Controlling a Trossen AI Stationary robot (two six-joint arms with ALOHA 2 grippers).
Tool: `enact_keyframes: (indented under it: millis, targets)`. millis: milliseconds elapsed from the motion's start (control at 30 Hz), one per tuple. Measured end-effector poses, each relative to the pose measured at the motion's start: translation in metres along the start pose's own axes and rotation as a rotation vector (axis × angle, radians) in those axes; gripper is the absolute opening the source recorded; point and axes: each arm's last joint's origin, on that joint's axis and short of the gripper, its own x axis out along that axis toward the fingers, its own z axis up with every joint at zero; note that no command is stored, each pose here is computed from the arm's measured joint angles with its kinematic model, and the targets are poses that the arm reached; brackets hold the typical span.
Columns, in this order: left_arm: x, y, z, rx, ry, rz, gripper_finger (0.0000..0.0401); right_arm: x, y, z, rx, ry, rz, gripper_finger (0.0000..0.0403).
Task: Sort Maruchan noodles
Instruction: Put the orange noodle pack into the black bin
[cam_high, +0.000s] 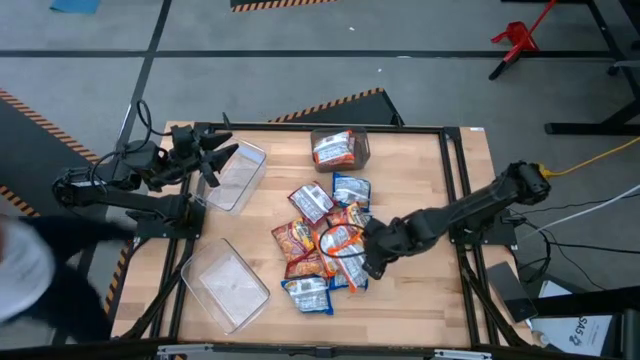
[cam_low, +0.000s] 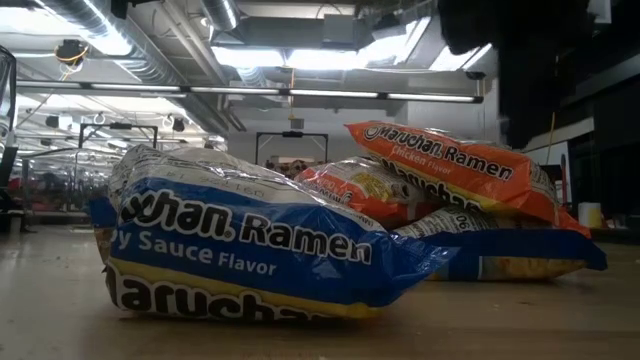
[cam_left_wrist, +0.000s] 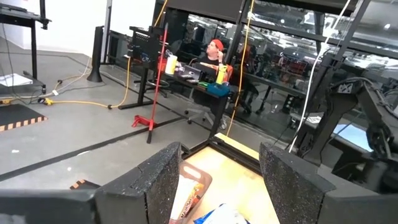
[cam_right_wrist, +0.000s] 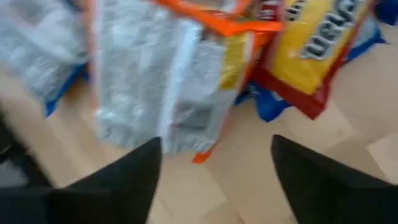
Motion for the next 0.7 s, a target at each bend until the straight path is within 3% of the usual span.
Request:
enact_keyframes:
  millis: [167, 367, 533, 700]
  targets:
    - [0.0, 0.0, 0.0, 0.0, 0.0, 0.0, 0.0212, 0.028, -0.002, 0.0, 0.026, -0.002, 0.077, 0.036]
    - [0.0, 0.0, 0.0, -0.005, -0.001, 0.0, 0.0212, 0.054, -0.014, -0.01, 0.061, -0.024, 0.154, 0.036]
    - [0.0, 0.0, 0.0, -0.004, 0.0, 0.0, 0.0212, 0.067, -0.019, -0.014, 0.045, -0.062, 0.242, 0.0331]
    - [0.0, 0.0, 0.0, -0.005, 0.0, 0.0, 0.0212, 0.068, -0.019, -0.012, 0.046, -0.073, 0.259, 0.0248]
